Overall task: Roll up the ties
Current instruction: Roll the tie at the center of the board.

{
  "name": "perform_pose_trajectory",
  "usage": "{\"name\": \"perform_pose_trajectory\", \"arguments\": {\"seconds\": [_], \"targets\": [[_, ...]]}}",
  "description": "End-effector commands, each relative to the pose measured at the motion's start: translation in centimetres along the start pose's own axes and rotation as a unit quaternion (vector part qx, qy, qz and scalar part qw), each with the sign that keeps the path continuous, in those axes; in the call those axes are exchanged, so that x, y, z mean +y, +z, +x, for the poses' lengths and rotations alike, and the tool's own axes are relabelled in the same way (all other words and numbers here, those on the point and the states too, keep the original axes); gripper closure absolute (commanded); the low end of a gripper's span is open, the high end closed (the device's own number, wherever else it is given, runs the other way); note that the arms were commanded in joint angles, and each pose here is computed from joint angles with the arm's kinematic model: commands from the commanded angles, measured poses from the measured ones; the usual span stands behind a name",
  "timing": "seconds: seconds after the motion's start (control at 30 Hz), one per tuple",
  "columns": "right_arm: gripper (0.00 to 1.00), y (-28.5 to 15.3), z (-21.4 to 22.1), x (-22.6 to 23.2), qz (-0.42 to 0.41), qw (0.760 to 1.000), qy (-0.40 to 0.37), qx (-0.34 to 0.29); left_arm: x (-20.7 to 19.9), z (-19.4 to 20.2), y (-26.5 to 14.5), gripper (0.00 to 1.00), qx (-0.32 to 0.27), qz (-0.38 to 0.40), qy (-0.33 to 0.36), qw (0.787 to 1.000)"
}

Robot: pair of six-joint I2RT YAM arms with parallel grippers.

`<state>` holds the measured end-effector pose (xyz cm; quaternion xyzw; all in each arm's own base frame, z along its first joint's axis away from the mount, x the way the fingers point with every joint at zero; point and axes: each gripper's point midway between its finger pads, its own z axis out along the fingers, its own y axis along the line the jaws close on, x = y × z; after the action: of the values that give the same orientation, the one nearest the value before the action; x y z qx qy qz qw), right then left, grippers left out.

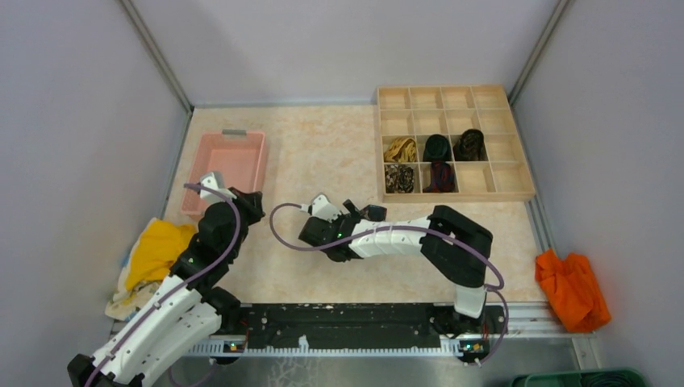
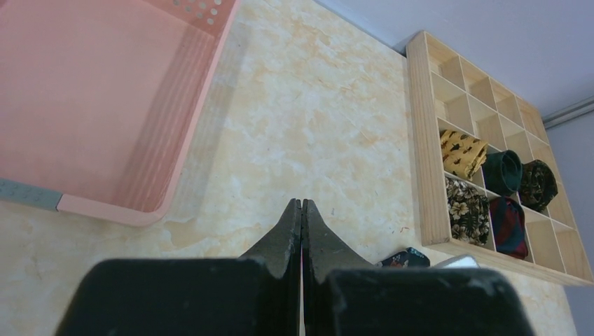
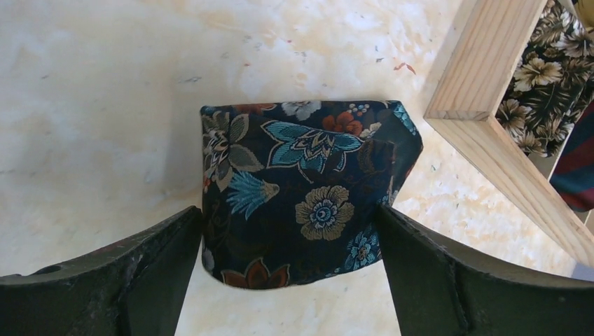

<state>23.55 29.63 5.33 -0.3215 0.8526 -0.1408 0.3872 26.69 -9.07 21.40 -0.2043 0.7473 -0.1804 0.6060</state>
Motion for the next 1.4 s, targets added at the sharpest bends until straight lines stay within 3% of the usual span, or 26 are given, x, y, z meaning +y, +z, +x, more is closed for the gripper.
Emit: {"name": "perform_pose_trajectory", "arguments": {"seconds": [0.0,0.13,0.4,0.53,0.67,0.83,1.13,1.23,1.37], "targets": [[0.09,1.4,0.2,-1.9,0.019,0.999,0.036,0.007,-0.4,-0.6,0.1,1.0,-0.008,0.01,0.006,1.0],[0.16,2.6,0.5,-2.2,-0.009,0.998,0.054,0.02,-0.4,-0.6,0.2,1.0,-0.01,0.008,0.009,1.0],[0.43,4.0,1.1,-2.1,-0.051,0.994,0.086,0.039,-0.4,-0.1,0.5,1.0,-0.003,0.008,0.013,1.0],[0.47,2.8,-0.2,-0.3,-0.128,0.984,0.125,0.019,-0.7,-0.1,0.4,1.0,0.0,0.015,0.011,1.0],[0.48,-0.7,-2.6,3.4,-0.269,0.946,0.18,-0.004,-0.7,-0.8,0.0,1.0,-0.002,0.014,0.012,1.0],[0.49,-5.1,-4.9,7.1,-0.417,0.877,0.237,-0.018,-1.2,-1.5,-0.6,1.0,-0.005,0.026,0.009,1.0],[0.5,-7.5,-5.5,11.3,-0.582,0.752,0.309,0.013,-2.3,-1.0,-0.4,1.0,0.011,0.047,0.014,0.999],[0.5,-6.6,-5.3,10.9,-0.592,0.739,0.32,0.016,-2.4,-0.6,-0.1,1.0,0.017,0.049,0.016,0.999],[0.49,-4.7,-4.4,10.2,-0.579,0.748,0.323,0.026,-2.6,0.2,0.4,1.0,0.028,0.051,0.02,0.998]]}}
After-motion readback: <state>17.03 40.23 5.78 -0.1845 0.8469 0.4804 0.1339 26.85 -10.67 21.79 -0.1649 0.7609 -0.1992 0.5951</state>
